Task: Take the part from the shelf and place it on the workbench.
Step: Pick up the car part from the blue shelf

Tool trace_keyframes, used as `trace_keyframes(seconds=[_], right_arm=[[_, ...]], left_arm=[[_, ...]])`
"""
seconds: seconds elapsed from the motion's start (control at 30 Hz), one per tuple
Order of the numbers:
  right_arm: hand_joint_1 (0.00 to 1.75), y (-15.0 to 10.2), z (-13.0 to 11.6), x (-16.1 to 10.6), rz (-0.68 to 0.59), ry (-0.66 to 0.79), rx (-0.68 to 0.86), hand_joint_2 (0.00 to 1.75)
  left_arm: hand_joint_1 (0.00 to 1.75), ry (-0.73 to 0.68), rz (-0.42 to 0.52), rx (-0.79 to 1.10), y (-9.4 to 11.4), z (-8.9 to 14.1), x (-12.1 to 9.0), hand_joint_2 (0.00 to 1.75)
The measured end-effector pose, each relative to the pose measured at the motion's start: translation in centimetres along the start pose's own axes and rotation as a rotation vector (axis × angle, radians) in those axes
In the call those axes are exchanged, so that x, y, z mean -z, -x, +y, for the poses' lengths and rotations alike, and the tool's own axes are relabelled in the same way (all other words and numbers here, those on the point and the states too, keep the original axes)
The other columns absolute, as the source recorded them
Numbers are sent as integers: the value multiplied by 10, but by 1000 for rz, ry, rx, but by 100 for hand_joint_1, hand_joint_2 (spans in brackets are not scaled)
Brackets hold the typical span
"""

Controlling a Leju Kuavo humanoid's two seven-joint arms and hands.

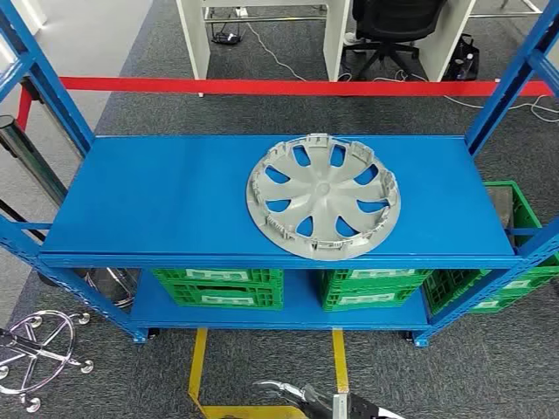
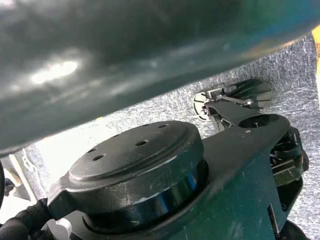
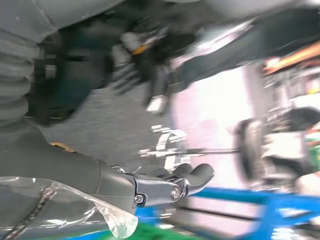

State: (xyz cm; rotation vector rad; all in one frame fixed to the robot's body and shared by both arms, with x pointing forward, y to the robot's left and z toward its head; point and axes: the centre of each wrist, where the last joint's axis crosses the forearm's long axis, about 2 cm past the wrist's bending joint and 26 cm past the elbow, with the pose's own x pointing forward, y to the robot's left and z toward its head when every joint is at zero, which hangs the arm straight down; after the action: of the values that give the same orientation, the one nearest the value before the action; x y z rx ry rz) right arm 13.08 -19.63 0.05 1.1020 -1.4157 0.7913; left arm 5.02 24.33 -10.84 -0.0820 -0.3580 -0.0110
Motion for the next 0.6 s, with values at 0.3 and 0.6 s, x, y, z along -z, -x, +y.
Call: trace_keyframes(seconds=[0.3, 0.6], right_arm=[[0, -52, -14, 29, -206, -65, -132, 175], [0, -80, -8, 44, -279, 5, -382, 175]], left_arm=[[0, 0, 2, -16, -1, -1, 0, 0], [0, -5, 3, -35, -1, 0, 0, 0]])
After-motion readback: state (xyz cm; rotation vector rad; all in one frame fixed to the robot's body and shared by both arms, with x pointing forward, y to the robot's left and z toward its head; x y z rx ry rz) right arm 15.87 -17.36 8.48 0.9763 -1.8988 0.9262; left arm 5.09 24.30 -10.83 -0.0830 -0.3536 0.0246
